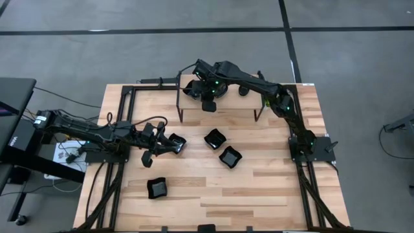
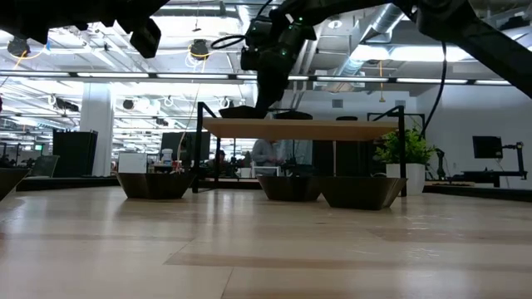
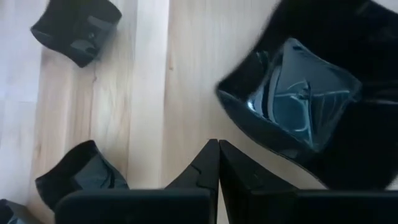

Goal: Pick & Place Mini shaped plates
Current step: Put the black distorted square plate on the shelf, then stack the black distorted square plate on top of the other black distorted square plate on the shelf

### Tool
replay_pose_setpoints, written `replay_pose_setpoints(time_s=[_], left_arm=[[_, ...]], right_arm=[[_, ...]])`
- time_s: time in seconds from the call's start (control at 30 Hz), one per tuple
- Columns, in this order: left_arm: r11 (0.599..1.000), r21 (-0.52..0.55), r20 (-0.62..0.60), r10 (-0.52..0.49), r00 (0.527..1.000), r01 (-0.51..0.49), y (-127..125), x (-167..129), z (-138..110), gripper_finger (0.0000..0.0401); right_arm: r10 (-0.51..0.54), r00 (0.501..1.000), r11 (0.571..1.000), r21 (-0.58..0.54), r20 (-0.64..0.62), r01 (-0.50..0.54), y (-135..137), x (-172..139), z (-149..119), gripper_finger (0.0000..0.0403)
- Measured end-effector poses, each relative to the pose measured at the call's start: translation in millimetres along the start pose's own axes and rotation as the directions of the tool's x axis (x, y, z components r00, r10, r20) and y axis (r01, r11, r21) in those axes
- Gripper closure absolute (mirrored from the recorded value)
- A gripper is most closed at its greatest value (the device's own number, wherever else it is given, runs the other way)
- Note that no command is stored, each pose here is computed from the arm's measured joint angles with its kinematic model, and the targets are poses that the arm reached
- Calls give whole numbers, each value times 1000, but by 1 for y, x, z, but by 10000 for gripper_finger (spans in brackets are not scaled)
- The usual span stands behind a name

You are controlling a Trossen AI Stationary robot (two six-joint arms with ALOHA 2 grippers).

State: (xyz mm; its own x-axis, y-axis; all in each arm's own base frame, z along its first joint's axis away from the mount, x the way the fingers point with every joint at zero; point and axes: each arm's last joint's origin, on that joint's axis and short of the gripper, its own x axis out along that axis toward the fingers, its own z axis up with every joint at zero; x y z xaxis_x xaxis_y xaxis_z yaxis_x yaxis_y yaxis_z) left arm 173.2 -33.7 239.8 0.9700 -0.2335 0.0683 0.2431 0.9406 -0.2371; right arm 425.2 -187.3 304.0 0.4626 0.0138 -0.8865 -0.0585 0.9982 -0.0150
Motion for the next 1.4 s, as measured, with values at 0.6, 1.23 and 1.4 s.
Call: replay_pose_setpoints(time_s=[0.6, 1.23, 1.4], left_arm=[[1000, 0, 0, 0, 1000, 0, 0, 0, 0, 317], [994, -112, 22, -5, 1000, 8, -1, 0, 2, 317], [994, -111, 22, -5, 1000, 8, -1, 0, 2, 317]], right_arm=[[56, 998, 998, 30, -37, -55, 10, 0, -2, 402], [407, 913, 889, 219, 23, -402, 91, -133, -60, 401], [354, 916, 900, 199, 190, -389, 120, -124, -88, 401]])
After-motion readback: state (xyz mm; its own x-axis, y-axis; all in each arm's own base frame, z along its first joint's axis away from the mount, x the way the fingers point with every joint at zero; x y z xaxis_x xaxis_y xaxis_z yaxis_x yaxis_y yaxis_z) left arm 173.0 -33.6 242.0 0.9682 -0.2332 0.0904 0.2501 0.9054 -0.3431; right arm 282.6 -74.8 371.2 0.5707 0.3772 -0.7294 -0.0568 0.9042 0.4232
